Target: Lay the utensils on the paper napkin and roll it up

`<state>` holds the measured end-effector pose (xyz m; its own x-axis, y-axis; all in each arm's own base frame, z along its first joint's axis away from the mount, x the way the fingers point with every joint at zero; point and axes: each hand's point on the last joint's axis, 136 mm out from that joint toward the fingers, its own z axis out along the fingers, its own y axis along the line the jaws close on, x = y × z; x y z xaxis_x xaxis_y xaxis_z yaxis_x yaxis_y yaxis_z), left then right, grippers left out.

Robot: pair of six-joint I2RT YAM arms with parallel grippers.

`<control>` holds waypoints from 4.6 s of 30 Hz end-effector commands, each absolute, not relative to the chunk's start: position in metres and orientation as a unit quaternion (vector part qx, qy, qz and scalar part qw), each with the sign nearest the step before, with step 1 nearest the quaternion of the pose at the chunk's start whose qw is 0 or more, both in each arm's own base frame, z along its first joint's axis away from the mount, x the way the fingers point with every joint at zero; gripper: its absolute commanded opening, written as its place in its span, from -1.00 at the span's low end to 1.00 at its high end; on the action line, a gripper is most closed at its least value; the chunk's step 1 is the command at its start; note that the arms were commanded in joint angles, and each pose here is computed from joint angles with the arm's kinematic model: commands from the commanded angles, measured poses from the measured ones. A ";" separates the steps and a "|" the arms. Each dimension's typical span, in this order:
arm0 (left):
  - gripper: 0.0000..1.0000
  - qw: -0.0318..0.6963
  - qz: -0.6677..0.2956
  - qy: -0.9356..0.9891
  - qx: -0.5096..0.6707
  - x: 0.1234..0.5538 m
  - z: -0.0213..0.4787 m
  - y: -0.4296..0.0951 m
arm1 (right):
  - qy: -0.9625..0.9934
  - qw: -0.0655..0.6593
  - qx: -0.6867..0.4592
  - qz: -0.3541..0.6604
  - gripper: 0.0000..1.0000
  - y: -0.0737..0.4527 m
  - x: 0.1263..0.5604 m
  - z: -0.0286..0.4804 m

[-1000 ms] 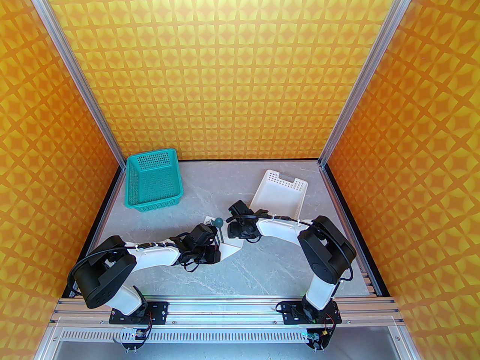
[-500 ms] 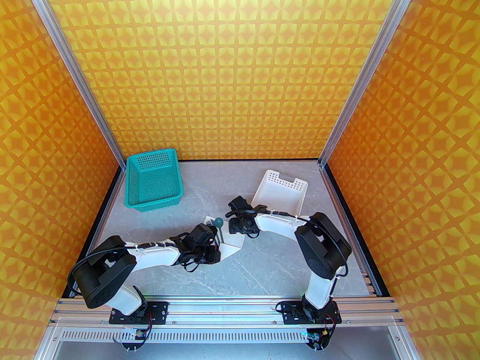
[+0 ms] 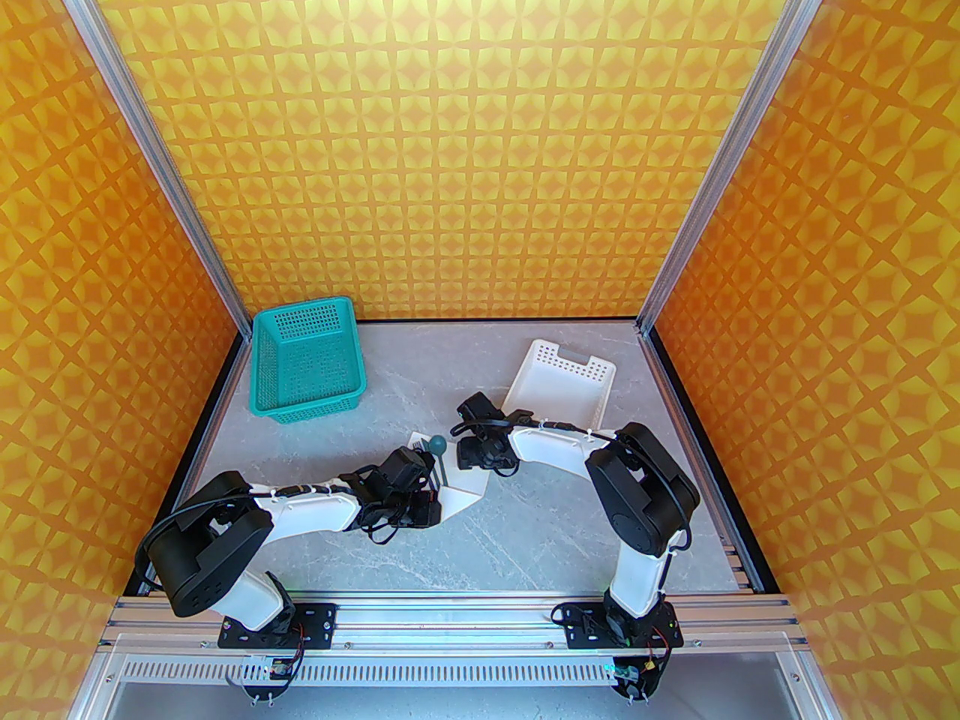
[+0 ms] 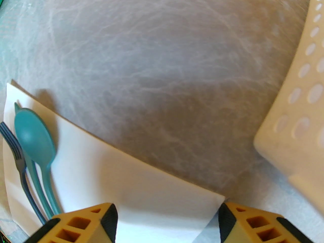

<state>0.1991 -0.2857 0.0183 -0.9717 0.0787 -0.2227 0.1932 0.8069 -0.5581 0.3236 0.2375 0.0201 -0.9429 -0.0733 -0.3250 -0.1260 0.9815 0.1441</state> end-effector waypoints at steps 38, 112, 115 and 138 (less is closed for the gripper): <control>-1.00 0.091 -0.282 0.953 0.063 0.197 0.011 -0.274 | 0.922 0.161 -0.014 0.352 0.16 0.278 0.320 0.065; -1.00 0.093 -0.272 0.956 0.061 0.199 0.011 -0.272 | 0.968 0.139 -0.103 0.181 -0.81 0.248 0.293 0.060; -1.00 0.093 -0.271 0.956 0.061 0.199 0.011 -0.273 | 0.966 0.129 -0.100 0.201 -0.81 0.255 0.287 0.062; -1.00 0.094 -0.272 0.956 0.062 0.200 0.012 -0.274 | 0.946 0.090 -0.040 0.308 -0.82 0.304 0.282 0.075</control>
<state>0.1999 -0.2837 0.0183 -0.9710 0.0748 -0.2271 0.1912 0.8132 -0.5497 0.2771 0.2875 0.0653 -0.9783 -0.0453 -0.2023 -0.1468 0.8404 0.5217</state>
